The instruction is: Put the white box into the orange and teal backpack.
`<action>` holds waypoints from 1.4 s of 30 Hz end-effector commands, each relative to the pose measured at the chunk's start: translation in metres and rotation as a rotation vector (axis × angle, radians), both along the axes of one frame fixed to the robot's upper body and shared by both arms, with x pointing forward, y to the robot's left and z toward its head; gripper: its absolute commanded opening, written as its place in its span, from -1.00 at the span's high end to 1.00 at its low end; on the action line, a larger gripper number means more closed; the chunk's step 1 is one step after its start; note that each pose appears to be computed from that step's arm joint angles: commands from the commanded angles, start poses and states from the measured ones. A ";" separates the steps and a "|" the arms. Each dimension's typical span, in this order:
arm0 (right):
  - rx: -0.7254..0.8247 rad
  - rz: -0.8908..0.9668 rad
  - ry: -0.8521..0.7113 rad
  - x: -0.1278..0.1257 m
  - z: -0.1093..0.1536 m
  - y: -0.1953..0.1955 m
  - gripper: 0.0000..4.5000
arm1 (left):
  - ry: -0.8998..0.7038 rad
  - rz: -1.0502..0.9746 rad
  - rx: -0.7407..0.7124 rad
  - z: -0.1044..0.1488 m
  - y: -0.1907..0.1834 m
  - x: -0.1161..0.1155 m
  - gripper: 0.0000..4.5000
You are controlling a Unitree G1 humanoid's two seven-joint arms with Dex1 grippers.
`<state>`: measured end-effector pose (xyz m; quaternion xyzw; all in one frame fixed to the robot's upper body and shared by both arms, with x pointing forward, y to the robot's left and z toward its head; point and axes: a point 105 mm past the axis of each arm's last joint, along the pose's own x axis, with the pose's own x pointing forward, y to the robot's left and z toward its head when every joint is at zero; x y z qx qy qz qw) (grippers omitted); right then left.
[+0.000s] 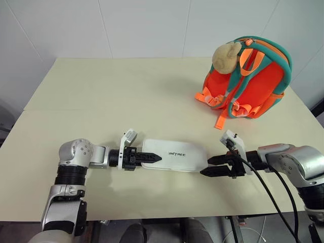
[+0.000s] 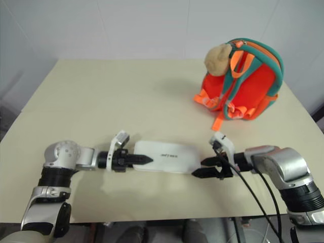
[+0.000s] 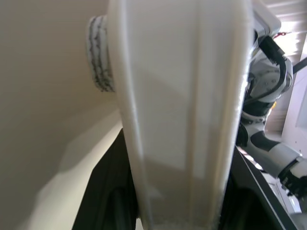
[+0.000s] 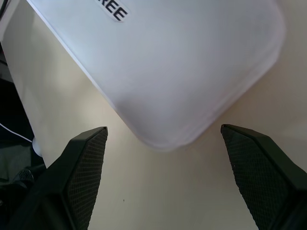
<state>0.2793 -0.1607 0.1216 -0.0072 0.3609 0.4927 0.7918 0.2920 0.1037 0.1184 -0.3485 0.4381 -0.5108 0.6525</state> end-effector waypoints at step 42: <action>0.389 -0.637 -0.834 0.162 0.155 -0.059 -1.00 | -0.708 0.255 0.009 0.019 0.070 -0.006 0.37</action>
